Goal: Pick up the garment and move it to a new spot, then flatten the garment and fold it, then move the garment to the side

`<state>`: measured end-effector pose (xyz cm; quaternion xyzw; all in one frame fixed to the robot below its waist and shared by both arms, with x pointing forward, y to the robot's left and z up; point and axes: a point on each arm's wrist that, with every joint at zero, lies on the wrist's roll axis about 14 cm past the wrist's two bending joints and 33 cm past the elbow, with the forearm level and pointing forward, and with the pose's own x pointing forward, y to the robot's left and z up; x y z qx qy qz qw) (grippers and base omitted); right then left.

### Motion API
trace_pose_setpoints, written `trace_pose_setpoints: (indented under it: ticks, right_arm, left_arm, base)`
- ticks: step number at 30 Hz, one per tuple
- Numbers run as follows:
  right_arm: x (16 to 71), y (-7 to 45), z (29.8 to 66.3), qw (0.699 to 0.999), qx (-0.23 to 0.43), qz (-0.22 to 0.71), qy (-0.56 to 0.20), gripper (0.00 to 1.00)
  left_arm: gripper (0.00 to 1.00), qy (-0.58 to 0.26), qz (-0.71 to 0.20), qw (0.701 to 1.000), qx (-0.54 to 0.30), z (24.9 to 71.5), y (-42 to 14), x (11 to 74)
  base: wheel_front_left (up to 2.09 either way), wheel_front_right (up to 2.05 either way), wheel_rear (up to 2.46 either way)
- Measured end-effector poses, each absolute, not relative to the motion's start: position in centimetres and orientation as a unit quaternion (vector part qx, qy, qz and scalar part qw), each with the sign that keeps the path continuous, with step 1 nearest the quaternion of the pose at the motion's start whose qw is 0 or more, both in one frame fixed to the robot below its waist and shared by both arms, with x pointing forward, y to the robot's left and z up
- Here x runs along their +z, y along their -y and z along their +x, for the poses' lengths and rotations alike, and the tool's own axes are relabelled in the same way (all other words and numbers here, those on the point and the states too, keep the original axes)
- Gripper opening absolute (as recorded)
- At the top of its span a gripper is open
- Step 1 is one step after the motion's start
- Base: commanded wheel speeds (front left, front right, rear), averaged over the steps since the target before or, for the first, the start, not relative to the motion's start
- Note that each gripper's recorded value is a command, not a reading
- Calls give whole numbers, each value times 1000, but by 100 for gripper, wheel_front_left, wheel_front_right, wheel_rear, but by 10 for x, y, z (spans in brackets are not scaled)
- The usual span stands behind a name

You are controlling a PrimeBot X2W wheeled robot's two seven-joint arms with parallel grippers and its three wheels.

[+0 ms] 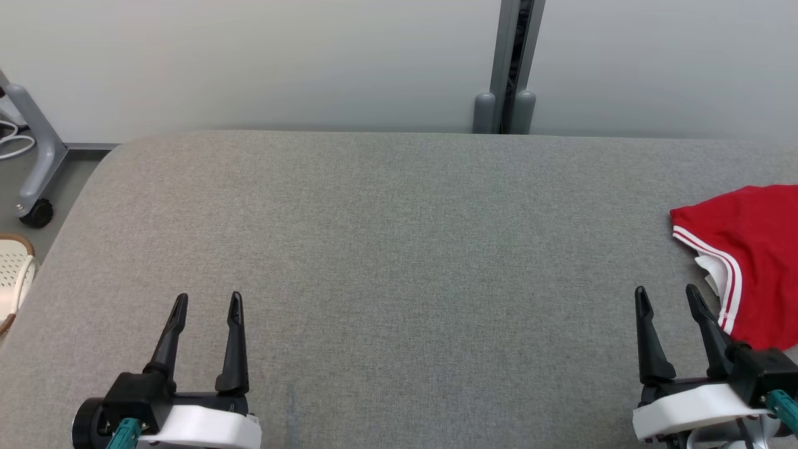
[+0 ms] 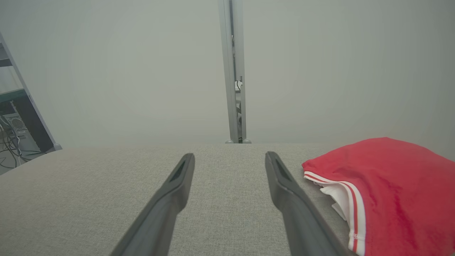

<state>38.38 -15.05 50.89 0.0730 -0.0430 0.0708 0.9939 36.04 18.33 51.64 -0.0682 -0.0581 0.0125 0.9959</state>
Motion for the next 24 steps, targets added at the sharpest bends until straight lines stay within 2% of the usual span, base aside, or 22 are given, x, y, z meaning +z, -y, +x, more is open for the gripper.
trace_pose_setpoints:
  ticks: [5,6,13,24]
  right_arm:
    - [507,150,383,994,71,73,41,100]
    - [504,149,382,994,71,75,35,0]
    - [483,157,376,992,50,116,-6,0]
    - [481,177,380,977,9,210,-20,0]
  left_arm:
    - [100,58,-74,995,12,360,-185,516]
    - [0,53,-75,996,12,359,-184,513]
    - [0,18,-118,993,20,354,-183,493]
    - [0,3,-218,976,25,364,-182,489]
  base:
    - [0,0,0]
    - [0,0,0]
    - [0,0,0]
    - [0,0,0]
